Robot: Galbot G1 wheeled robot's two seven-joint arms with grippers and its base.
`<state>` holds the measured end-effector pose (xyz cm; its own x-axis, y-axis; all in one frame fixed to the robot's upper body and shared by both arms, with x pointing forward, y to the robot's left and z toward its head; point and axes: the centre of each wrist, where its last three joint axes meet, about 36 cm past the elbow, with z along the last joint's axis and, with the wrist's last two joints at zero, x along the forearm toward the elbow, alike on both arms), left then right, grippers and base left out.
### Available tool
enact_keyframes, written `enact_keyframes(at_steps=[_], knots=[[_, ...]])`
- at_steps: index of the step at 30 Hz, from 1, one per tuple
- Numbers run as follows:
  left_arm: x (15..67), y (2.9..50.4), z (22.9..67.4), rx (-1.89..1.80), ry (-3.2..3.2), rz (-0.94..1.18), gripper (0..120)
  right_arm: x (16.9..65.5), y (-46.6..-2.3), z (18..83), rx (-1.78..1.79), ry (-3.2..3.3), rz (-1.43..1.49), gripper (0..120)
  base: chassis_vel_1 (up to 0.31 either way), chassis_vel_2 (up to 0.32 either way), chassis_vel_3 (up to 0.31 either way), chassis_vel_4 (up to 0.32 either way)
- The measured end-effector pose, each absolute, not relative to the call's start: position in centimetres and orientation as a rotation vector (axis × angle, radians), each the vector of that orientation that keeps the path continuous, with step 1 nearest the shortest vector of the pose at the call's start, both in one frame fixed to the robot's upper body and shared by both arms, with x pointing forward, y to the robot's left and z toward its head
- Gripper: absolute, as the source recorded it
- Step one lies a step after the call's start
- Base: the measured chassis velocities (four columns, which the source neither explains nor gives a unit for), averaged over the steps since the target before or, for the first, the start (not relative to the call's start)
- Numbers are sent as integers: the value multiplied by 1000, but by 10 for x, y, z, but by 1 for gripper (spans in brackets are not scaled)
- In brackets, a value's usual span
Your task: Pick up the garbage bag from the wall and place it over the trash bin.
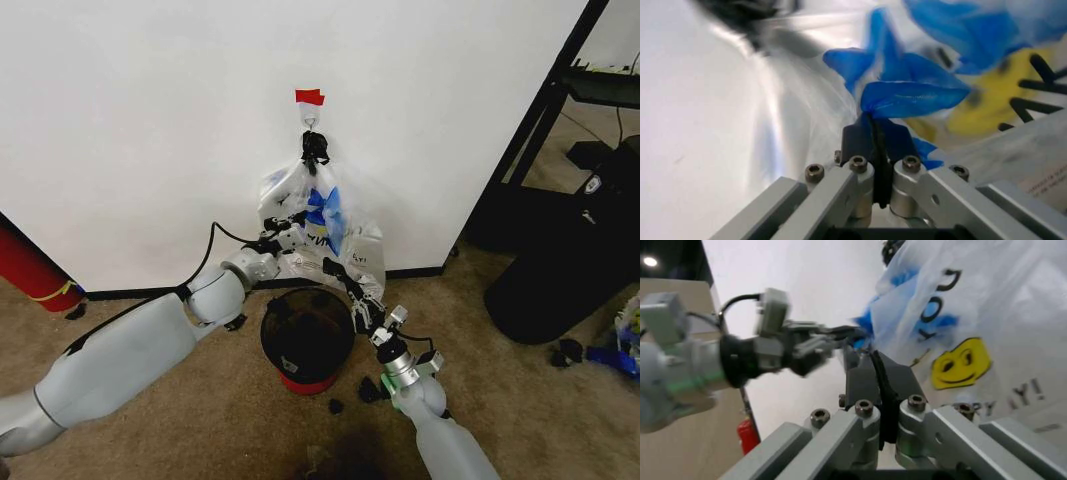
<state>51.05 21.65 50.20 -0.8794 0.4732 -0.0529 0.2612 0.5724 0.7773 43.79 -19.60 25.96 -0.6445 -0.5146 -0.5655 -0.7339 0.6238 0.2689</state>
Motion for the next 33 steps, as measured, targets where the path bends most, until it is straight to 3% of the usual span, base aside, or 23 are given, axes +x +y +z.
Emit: enact_keyframes(at_steps=[11, 26, 33], knots=[[468, 229, 498, 437, 2731, 817, 0, 432, -208, 251, -923, 2442, 679, 0, 0, 0, 0, 0], [424, 192, 478, 420, 2995, 53, 0, 415, -219, 241, -899, 2480, 637, 0, 0, 0, 0, 0], [406, 175, 481, 408, 3028, -296, 0, 400, -226, 253, -781, 2575, 517, 29, 0, 0, 0, 0]])
